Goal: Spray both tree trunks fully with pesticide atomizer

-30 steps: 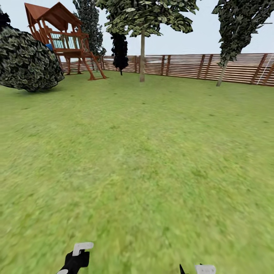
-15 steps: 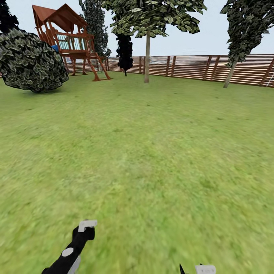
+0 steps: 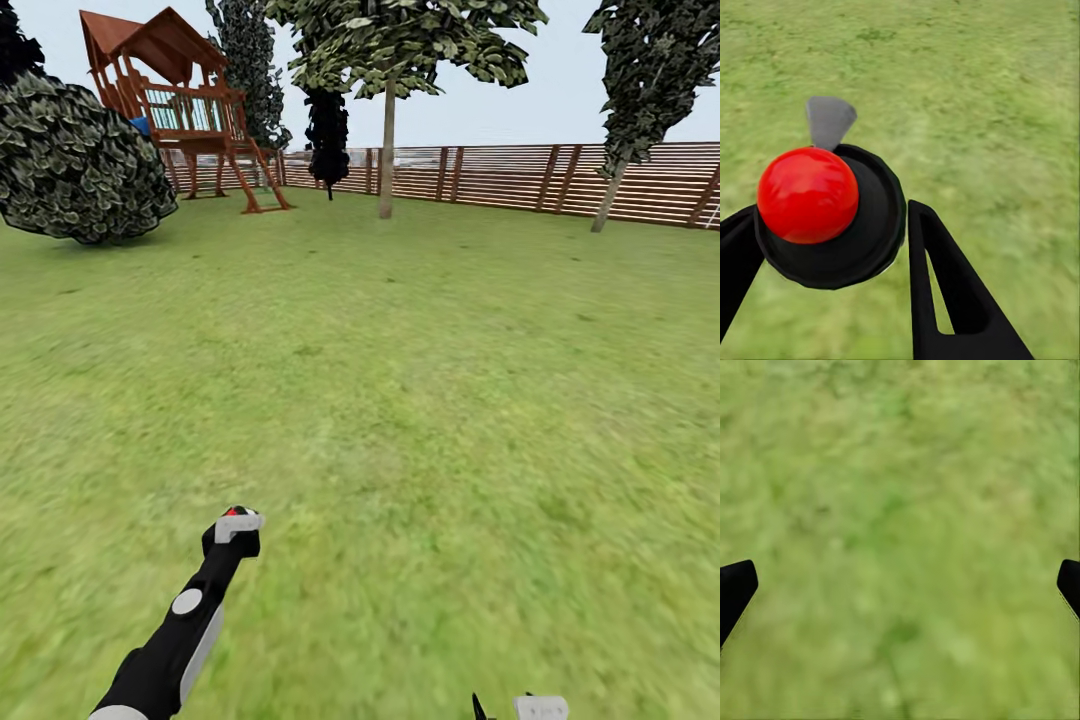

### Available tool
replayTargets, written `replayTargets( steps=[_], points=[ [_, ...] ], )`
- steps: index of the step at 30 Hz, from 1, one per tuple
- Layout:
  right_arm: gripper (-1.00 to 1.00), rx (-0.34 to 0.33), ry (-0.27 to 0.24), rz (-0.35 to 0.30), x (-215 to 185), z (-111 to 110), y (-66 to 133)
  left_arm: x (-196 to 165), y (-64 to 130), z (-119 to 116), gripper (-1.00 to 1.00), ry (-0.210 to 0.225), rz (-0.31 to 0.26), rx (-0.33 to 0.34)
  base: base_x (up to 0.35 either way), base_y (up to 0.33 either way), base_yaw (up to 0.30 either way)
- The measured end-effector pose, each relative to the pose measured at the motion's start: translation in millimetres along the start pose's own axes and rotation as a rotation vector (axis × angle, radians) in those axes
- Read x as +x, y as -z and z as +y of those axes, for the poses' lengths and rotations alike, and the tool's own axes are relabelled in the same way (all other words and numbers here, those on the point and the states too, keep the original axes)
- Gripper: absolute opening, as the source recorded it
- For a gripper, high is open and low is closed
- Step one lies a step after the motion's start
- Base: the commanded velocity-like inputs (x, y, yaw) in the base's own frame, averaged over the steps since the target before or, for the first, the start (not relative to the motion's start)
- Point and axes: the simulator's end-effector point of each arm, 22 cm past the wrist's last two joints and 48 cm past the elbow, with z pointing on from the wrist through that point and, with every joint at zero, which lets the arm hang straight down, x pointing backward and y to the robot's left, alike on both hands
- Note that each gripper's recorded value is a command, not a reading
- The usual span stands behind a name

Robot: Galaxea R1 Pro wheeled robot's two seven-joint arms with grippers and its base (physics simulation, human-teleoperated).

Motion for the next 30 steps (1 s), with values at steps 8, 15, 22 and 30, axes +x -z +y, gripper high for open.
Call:
replayTargets(
  steps=[8,15,22,30],
  points=[
    [1.0,0.0,0.0,-0.003,-1.3,-0.2,0.0,-0.5,0.3,3.8,-1.0,0.002,0.002,-0.007,0.34,0.0,0.0],
    [1.0,0.001,0.001,-0.013,-6.0,-0.9,-0.1,-6.7,1.3,3.6,-1.0,0.004,-0.009,-0.007,0.34,0.0,-0.049],
    [1.0,0.0,0.0,-0.015,-6.9,-0.4,-0.1,-5.7,1.7,3.3,-1.0,0.005,-0.008,-0.007,0.34,0.0,-0.017],
    [1.0,0.0,0.0,-0.014,-6.5,-0.4,0.1,-4.5,1.8,3.3,-1.0,0.005,-0.005,-0.007,0.34,0.0,-0.023]
  ],
)
